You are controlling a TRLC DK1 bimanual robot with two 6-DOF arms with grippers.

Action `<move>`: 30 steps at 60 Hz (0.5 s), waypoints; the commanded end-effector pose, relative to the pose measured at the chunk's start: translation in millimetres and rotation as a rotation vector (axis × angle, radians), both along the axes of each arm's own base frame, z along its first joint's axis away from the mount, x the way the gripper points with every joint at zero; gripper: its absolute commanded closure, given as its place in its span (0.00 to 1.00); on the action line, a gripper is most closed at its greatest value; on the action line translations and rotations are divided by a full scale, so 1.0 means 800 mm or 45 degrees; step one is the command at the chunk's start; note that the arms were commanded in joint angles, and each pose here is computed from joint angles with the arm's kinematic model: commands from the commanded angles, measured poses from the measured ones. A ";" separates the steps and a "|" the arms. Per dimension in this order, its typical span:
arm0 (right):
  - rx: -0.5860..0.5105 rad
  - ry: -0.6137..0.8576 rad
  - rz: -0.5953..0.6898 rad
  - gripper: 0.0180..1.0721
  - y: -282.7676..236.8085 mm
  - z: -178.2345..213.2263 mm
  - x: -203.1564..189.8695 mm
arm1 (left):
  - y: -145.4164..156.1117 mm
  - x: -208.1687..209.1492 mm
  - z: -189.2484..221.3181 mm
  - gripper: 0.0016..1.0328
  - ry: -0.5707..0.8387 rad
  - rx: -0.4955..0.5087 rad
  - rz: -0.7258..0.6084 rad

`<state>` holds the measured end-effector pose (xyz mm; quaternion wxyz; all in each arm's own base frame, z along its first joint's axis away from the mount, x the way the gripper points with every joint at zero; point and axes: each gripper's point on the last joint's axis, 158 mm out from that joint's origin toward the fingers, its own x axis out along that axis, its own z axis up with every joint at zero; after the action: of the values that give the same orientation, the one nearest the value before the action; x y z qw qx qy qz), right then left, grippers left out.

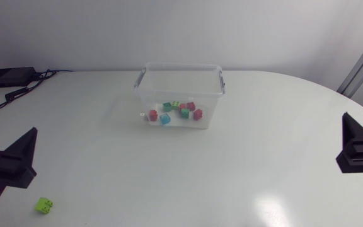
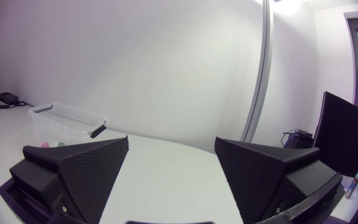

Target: Place the duplo bricks in the container

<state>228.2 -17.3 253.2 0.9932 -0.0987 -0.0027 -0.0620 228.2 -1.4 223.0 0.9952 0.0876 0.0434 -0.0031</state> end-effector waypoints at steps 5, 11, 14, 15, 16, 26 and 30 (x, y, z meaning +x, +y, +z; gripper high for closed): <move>0.077 0.007 0.024 0.05 0.003 -0.031 0.010 | 0.000 0.010 -0.023 0.05 -0.010 -0.072 0.004; 0.116 0.021 0.051 0.05 0.008 -0.054 0.017 | -0.001 0.017 -0.038 0.05 -0.015 -0.107 0.002; 0.134 0.028 0.063 0.05 0.009 -0.064 0.020 | -0.001 0.019 -0.045 0.05 -0.017 -0.123 0.001; 0.138 0.030 0.066 0.05 0.010 -0.066 0.021 | -0.001 0.020 -0.047 0.05 -0.018 -0.127 0.001; 0.145 0.033 0.071 0.05 0.010 -0.070 0.022 | -0.001 0.021 -0.049 0.05 -0.019 -0.133 0.000; 0.207 0.058 0.110 0.05 0.016 -0.104 0.029 | -0.002 0.028 -0.073 0.05 -0.026 -0.185 -0.004; 0.232 0.068 0.124 0.05 0.017 -0.117 0.031 | -0.002 0.030 -0.082 0.05 -0.029 -0.205 -0.005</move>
<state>250.6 -2.8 174.4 0.9992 -0.0313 0.0202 -0.0120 250.4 -3.2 170.4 0.9991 0.0281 0.0296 -0.0070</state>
